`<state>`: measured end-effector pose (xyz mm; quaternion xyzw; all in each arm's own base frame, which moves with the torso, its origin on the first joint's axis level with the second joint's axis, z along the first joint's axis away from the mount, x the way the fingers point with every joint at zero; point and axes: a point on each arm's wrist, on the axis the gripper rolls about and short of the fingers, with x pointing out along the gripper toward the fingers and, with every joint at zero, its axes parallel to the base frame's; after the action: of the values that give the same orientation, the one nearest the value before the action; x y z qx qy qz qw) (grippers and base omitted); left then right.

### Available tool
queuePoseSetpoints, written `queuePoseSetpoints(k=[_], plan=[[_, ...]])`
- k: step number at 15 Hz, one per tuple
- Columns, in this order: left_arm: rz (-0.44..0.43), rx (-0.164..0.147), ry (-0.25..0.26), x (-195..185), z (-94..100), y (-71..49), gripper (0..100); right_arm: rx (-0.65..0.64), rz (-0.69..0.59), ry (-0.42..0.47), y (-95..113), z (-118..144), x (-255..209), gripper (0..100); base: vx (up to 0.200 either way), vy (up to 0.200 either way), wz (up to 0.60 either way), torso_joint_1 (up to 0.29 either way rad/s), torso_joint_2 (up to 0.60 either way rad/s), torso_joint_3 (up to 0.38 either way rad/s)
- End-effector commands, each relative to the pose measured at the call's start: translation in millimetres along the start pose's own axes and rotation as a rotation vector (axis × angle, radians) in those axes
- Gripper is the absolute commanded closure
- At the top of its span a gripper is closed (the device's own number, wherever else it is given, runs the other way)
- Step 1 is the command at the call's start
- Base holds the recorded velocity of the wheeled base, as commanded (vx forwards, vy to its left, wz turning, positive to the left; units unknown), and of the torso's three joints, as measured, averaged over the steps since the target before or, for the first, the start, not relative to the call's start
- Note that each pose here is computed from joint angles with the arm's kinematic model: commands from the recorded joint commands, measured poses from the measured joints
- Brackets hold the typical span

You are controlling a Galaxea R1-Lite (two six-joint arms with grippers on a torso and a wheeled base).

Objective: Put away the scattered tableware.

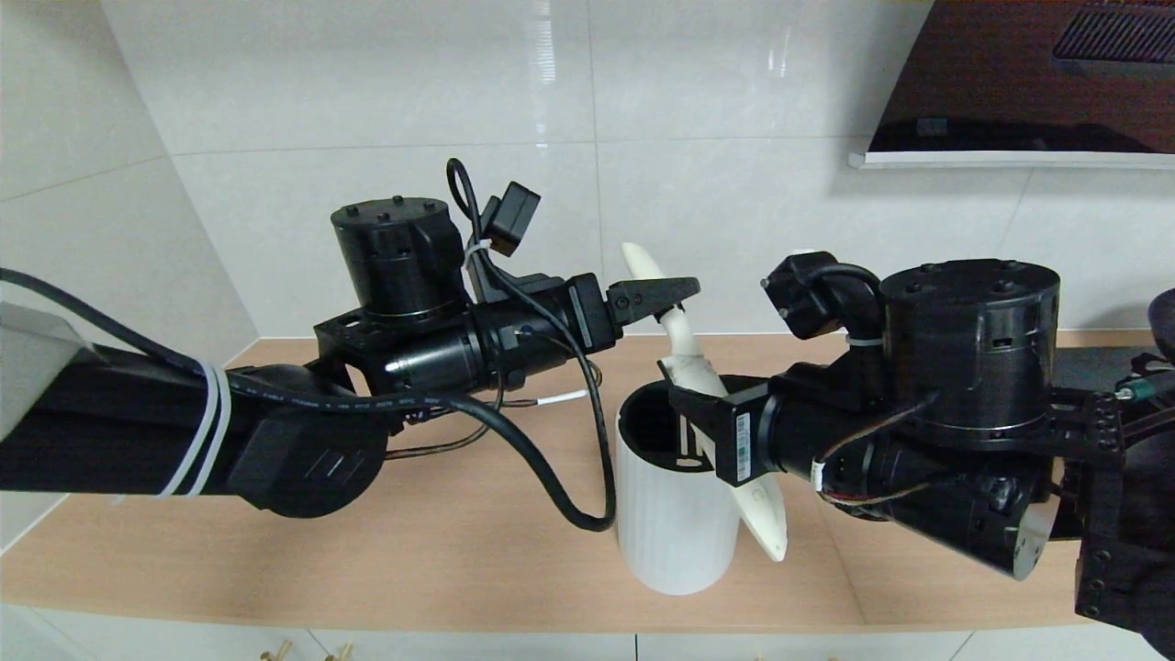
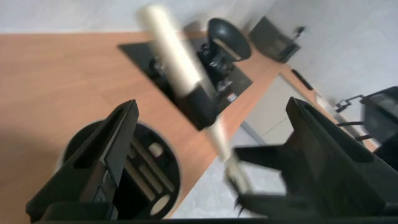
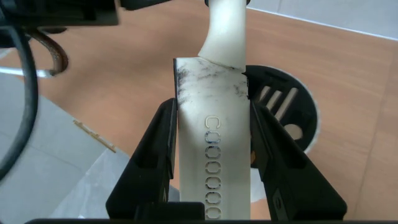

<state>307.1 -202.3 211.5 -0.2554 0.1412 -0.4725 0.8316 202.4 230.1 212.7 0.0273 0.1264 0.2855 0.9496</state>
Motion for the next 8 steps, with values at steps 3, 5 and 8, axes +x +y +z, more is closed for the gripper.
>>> queuePoseSetpoints(k=[3,5,8], plan=[[-0.008,-0.011,0.01,3.9,-4.0,0.8,0,0.003,0.007,0.003,2.6,-1.4,1.5,100,0.0,0.0,0.0,0.0,0.0,0.0],[-0.007,-0.013,0.011,4.6,-4.4,1.4,0,0.003,0.017,0.006,5.7,-2.4,0.6,100,0.0,0.0,0.0,0.0,0.0,0.0],[-0.012,-0.01,0.003,4.6,-3.5,0.8,0,0.003,0.019,0.006,6.1,-2.5,0.5,100,0.0,0.0,0.0,0.0,0.0,0.0]])
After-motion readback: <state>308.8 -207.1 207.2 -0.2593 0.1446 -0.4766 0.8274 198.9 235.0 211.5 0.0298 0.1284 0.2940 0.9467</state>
